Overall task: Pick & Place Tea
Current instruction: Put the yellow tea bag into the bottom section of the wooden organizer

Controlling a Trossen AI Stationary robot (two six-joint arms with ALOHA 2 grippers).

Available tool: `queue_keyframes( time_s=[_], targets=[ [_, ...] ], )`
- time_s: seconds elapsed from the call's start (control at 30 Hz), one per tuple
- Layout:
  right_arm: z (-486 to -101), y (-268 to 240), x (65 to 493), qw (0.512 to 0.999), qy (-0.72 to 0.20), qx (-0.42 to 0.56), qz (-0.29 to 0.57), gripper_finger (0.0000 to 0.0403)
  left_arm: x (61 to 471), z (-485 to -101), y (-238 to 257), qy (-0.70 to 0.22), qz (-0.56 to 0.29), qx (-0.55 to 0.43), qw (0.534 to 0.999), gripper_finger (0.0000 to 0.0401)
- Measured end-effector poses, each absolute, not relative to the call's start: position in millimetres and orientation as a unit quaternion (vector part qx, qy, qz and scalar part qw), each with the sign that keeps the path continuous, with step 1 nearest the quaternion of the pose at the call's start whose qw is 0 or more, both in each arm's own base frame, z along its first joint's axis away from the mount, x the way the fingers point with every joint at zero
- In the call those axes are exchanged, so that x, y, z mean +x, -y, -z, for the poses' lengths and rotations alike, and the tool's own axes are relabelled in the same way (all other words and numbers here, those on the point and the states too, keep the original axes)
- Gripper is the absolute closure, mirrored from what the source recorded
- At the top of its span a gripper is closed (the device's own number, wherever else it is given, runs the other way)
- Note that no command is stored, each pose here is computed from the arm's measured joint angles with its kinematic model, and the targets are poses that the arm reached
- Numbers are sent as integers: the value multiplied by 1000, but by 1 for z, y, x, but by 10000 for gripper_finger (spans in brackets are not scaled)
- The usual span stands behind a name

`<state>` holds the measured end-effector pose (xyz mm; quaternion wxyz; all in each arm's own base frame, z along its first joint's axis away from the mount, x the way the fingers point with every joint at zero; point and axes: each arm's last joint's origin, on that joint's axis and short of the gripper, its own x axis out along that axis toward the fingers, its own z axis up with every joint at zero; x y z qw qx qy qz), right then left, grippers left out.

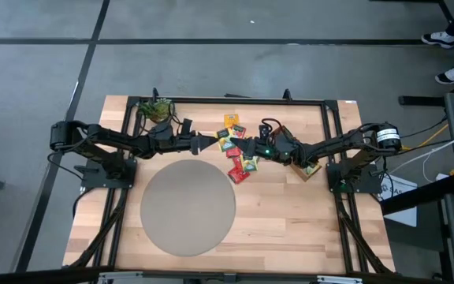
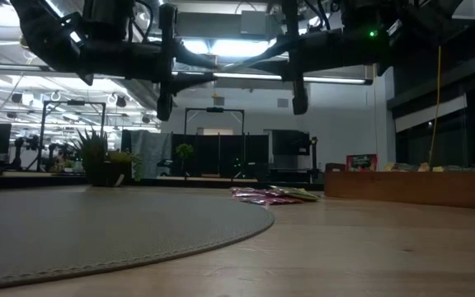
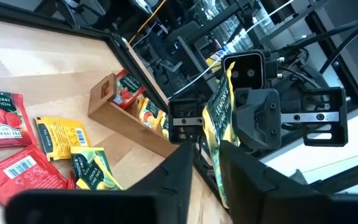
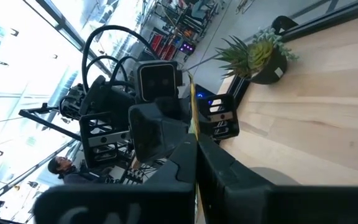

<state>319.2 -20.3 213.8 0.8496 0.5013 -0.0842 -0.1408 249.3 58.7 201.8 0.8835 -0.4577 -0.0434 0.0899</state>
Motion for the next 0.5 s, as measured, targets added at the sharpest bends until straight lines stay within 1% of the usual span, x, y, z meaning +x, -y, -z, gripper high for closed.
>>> queue_keyframes(
  time_s=[0.17,0.5],
  targets=[
    [-213,20,319,850,78,500,145,398,249,-202,-59,44,-91,-458,883,391],
    [-212,20,319,857,73,490,145,398,249,-202,-58,36,-79,-443,892,399]
  ],
)
